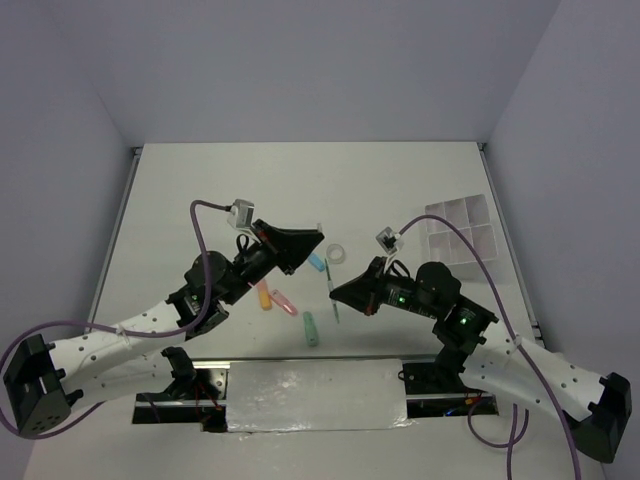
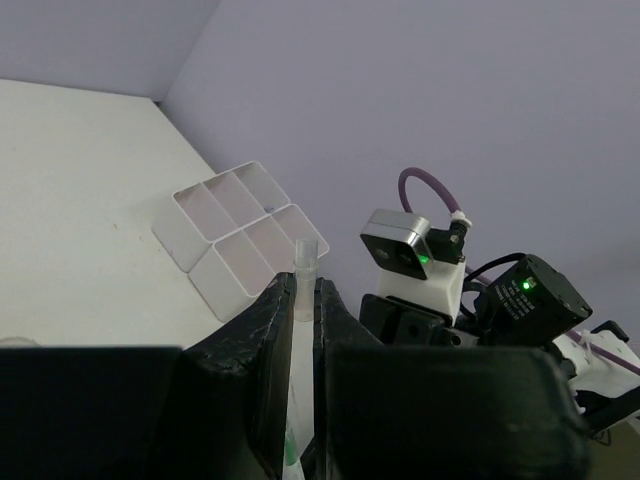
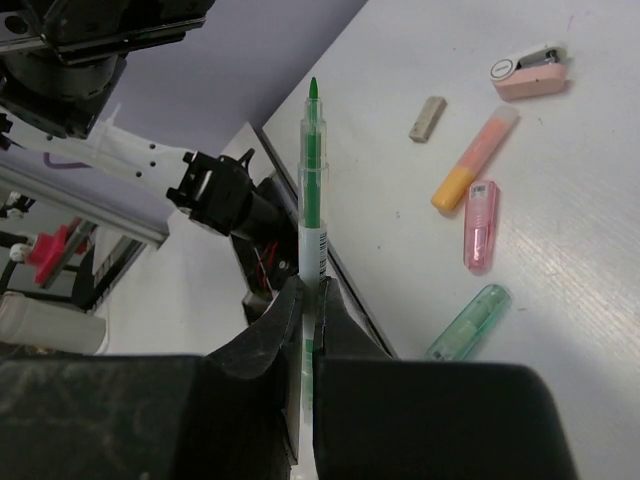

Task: Sort the stationery into containers
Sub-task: Close the pen cap on the pen.

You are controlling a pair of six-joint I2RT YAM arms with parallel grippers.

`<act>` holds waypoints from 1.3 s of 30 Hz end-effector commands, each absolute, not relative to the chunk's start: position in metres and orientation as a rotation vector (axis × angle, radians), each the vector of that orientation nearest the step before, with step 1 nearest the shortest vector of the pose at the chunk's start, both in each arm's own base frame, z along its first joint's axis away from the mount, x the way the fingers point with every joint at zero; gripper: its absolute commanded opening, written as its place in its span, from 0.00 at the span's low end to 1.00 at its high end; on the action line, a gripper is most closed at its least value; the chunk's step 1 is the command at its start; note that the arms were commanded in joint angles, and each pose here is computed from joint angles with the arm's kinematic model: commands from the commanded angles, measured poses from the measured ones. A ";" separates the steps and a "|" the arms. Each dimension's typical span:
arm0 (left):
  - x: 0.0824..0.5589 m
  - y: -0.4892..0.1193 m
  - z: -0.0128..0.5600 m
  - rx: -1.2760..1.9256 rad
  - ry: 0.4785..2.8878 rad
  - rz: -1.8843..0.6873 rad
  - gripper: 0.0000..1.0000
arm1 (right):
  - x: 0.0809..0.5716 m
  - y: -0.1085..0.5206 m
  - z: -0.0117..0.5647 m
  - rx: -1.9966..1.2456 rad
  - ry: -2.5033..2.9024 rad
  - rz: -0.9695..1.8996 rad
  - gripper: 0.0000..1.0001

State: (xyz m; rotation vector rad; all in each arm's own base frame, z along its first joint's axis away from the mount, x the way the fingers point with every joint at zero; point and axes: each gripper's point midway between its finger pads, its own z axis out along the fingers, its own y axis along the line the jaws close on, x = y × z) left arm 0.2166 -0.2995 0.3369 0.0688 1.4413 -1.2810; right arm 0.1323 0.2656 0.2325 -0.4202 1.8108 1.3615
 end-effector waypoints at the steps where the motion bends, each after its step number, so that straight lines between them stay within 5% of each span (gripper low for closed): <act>1: 0.206 -0.293 0.367 0.085 1.312 -1.346 0.05 | 0.139 0.267 0.273 -0.413 1.677 1.357 0.00; 39: 0.203 -0.304 0.362 0.140 1.338 -1.366 0.05 | 0.138 0.270 0.300 -0.455 1.631 1.326 0.00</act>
